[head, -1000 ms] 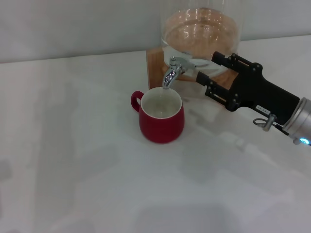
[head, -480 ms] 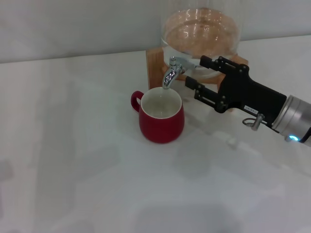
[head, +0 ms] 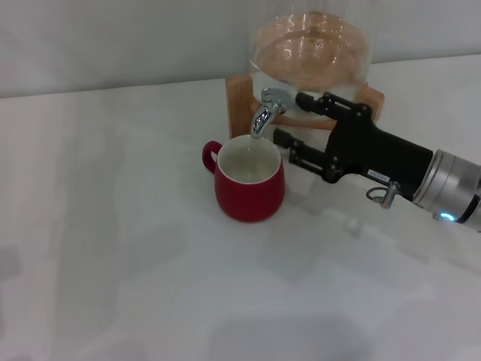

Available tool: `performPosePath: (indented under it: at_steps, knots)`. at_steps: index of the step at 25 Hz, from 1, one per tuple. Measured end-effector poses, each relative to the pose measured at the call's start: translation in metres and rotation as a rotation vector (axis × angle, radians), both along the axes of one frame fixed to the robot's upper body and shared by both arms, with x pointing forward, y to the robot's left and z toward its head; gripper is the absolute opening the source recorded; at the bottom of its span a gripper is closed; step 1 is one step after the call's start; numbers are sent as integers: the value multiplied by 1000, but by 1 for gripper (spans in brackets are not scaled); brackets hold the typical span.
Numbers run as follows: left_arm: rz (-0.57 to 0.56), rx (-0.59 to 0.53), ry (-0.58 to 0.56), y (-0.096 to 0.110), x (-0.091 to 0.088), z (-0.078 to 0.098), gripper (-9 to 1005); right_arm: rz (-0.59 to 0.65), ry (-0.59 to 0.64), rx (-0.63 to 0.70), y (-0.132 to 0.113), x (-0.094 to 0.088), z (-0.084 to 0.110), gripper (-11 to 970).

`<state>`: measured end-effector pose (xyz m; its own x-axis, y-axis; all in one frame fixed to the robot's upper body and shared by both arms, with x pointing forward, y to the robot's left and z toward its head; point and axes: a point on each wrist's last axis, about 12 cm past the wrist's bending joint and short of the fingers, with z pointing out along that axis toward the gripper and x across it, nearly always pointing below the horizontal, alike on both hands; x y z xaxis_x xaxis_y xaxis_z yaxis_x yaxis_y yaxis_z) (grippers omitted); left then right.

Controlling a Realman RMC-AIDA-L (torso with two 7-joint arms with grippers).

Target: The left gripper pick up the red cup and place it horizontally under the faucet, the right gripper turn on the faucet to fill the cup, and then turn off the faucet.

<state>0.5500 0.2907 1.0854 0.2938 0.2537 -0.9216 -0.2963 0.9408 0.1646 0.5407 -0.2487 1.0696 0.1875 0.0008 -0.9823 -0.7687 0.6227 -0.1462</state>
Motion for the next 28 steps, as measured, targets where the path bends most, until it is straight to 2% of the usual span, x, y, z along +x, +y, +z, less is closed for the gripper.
performPosePath:
  at_steps: [7, 17, 28]
  knots:
    - [0, 1, 1, 0, 0, 0, 762, 53, -8, -21, 6, -3, 1, 631]
    - [0, 1, 2, 0, 0, 0, 762, 44, -5, -17, 3, -7, -2, 631]
    - [14, 9, 23, 5, -1, -4, 762, 24, -18, 20, -11, -26, -5, 631]
